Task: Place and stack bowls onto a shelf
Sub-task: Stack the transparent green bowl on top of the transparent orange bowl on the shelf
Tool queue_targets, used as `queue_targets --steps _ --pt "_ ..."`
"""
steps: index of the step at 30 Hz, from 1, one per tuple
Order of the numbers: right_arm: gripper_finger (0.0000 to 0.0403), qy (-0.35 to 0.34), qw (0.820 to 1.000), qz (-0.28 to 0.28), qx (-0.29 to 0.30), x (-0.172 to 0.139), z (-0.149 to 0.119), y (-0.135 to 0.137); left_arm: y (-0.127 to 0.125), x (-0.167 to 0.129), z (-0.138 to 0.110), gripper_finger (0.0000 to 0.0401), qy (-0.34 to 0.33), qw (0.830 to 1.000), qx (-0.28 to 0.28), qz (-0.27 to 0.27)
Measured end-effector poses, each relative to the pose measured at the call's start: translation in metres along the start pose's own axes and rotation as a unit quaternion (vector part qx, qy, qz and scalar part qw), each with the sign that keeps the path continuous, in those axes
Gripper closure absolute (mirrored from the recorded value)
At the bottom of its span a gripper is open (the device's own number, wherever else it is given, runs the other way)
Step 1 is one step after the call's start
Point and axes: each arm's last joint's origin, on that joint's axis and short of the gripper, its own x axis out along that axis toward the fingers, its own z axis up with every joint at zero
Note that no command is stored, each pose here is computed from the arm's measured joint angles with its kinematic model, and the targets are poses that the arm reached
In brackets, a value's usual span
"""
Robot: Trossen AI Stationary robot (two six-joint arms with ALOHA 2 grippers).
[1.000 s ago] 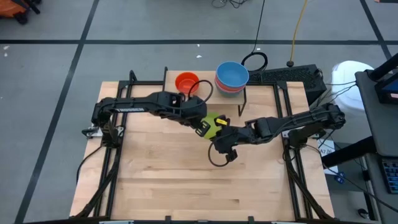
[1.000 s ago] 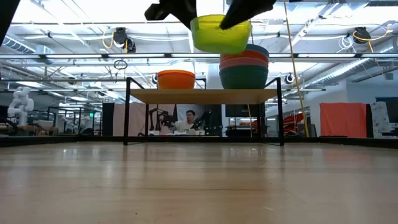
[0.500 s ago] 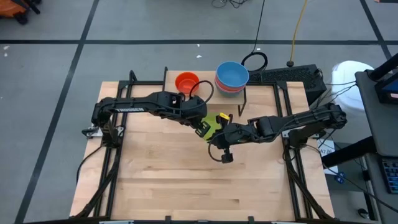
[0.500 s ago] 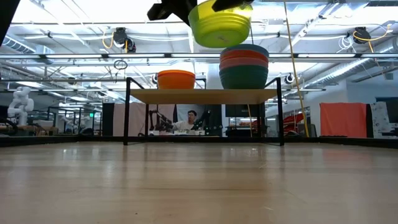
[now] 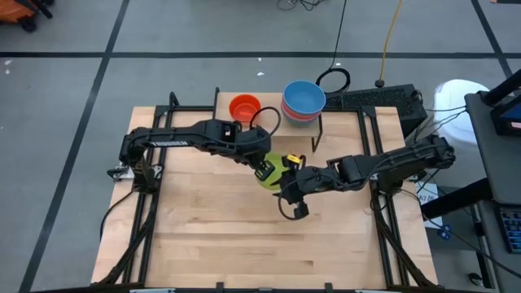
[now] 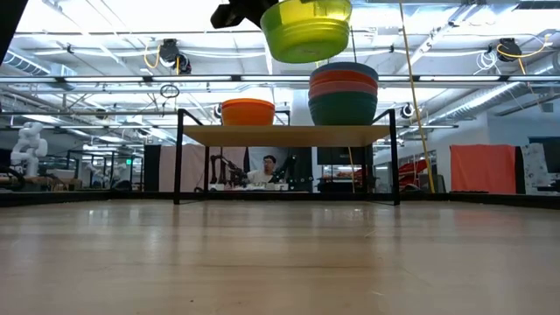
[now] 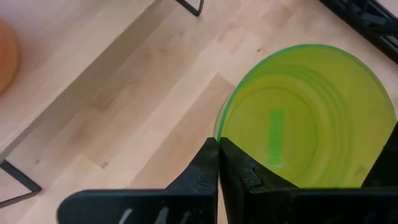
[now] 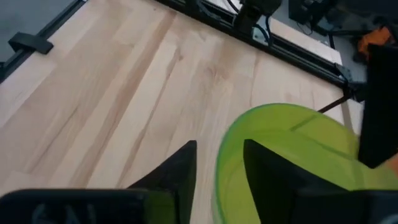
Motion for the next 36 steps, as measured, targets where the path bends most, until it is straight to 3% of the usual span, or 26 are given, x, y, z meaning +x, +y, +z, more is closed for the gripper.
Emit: queue_targets --steps 8,17,25,36 --pt "0.0267 -0.021 1.000 -0.006 0.004 -0.018 0.003 -0.004 0.002 -0.006 -0.001 0.0400 0.005 1.000 0.015 -0.007" --pt "0.0268 -0.107 0.994 -0.025 0.021 -0.082 0.010 -0.018 0.011 -0.017 0.002 0.0401 -0.007 0.999 0.032 -0.001" --pt "0.0268 -0.174 0.983 -0.039 0.044 -0.134 0.007 -0.027 0.060 -0.026 0.022 0.0401 -0.010 0.998 -0.004 0.059" --pt "0.0268 -0.186 0.981 -0.041 0.046 -0.149 0.003 -0.029 0.157 -0.032 0.058 0.0401 -0.028 0.989 -0.073 0.127"
